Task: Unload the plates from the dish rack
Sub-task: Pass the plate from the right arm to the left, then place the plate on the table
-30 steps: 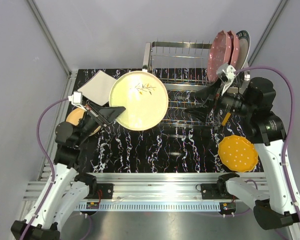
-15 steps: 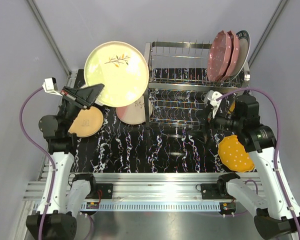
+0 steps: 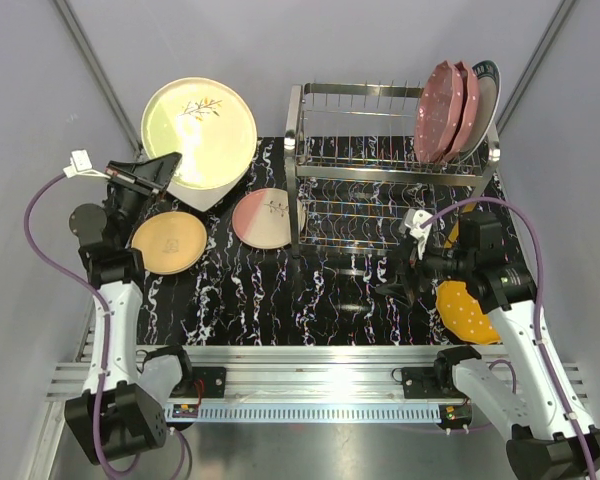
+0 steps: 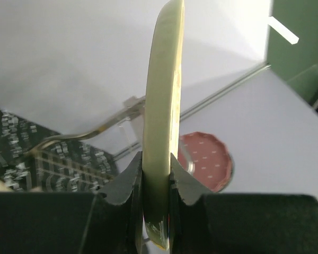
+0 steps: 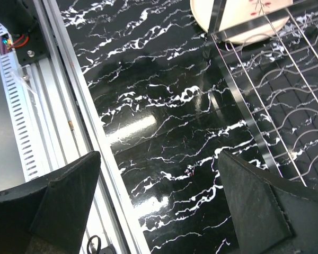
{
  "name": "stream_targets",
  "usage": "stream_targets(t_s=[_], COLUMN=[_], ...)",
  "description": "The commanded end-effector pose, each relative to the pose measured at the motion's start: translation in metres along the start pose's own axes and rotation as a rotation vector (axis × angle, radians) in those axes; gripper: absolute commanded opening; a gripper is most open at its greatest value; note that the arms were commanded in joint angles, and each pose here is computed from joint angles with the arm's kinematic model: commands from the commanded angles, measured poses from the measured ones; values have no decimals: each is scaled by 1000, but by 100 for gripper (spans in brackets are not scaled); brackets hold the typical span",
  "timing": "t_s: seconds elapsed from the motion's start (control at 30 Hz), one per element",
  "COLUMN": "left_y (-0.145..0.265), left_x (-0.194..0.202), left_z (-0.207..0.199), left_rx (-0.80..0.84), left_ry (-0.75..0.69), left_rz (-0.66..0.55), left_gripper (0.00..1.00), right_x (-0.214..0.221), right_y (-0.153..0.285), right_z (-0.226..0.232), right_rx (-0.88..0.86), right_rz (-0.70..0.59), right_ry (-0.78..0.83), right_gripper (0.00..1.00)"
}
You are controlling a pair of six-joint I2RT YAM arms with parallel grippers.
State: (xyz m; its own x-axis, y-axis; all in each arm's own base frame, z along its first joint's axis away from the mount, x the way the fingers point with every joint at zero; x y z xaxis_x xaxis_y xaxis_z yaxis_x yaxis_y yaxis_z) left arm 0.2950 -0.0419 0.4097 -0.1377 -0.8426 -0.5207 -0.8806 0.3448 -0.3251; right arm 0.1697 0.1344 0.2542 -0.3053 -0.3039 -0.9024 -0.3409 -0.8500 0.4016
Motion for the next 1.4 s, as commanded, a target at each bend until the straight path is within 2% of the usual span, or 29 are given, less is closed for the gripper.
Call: stream_targets(t_s=[0.0,0.23,0.5,0.73,0.97,1.37], left_y=[-7,-23,-40,-57,-67,-71], left_x=[-16,30,62,98,114,150], left_z=[-9,68,129,157,180,212], left_rx=[13,-101,-189,-245,-315,-305], left_ry=[-215,-194,-194,-192,-262,-202], left_rz=[-39,169,293,422,503,654], left_gripper=[0,0,0,0,0,0], right_x=[-1,3,8,7,8,8], right_y=[2,8,13,16,17,18], right_z=[-13,-23,-30,-31,-30,-30], right_rx=[69,131,162,177,181,186], right_rz=[-8,-2,-1,-8,-12,-15], right_ry=[25,6,-19,-20,-17,-15], right_gripper=[100,100,100,100,100,100])
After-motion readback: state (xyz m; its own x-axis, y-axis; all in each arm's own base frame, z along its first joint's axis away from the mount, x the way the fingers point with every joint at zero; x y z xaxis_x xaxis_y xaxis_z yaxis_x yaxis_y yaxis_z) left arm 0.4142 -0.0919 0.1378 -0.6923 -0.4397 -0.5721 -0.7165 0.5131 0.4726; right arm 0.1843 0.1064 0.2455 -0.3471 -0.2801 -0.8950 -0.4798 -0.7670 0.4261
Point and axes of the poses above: each gripper's point midway between its finger pads, its own y axis back along the fingers, its own z axis along the line the jaws close on, x = y × z, the point moved 3 cm from there along y, back along the fingers, and after that the axes turned 6 degrees about -y, right-handed, at the moved point
